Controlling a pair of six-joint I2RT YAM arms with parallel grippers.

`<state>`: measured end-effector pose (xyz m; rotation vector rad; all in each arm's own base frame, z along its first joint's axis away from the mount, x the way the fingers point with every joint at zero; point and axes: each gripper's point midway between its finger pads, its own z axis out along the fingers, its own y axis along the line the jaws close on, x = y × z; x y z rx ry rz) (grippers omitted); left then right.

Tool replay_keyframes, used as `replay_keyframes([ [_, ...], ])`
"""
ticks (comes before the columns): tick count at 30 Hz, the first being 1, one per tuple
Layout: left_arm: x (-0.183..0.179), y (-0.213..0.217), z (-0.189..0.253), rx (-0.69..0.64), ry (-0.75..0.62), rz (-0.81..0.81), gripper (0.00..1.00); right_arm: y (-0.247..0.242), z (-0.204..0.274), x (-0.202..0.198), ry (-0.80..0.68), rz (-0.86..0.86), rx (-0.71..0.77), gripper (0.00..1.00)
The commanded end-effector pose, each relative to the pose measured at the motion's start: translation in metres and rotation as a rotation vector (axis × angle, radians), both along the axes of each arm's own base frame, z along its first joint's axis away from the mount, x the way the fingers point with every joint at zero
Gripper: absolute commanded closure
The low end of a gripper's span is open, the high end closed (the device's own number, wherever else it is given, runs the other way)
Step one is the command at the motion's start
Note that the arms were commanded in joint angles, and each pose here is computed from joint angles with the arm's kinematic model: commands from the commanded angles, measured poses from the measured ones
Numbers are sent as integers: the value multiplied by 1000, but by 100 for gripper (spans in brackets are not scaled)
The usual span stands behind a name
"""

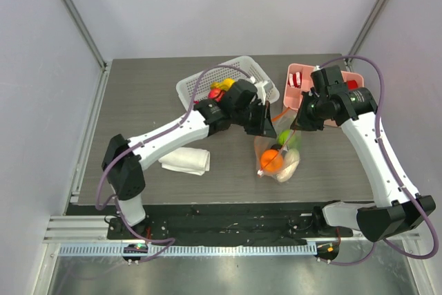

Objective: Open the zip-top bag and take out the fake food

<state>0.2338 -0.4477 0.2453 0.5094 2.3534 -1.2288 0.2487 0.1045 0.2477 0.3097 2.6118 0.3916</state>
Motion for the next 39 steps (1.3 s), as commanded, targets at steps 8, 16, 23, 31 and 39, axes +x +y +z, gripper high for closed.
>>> replay_keyframes([
  [8,-16,-2,-77,209,25,-8,84,10,19,-3,-48,40,64,99],
  [16,-33,-4,-120,293,103,-56,63,15,1,-7,-7,47,87,99],
  [23,-32,5,-138,428,298,128,25,13,-3,-11,-4,37,87,99],
  [31,-18,10,-146,466,329,285,9,15,-9,-13,3,35,97,99],
  [39,-12,1,-137,395,319,316,62,17,-9,-11,-2,32,106,99],
])
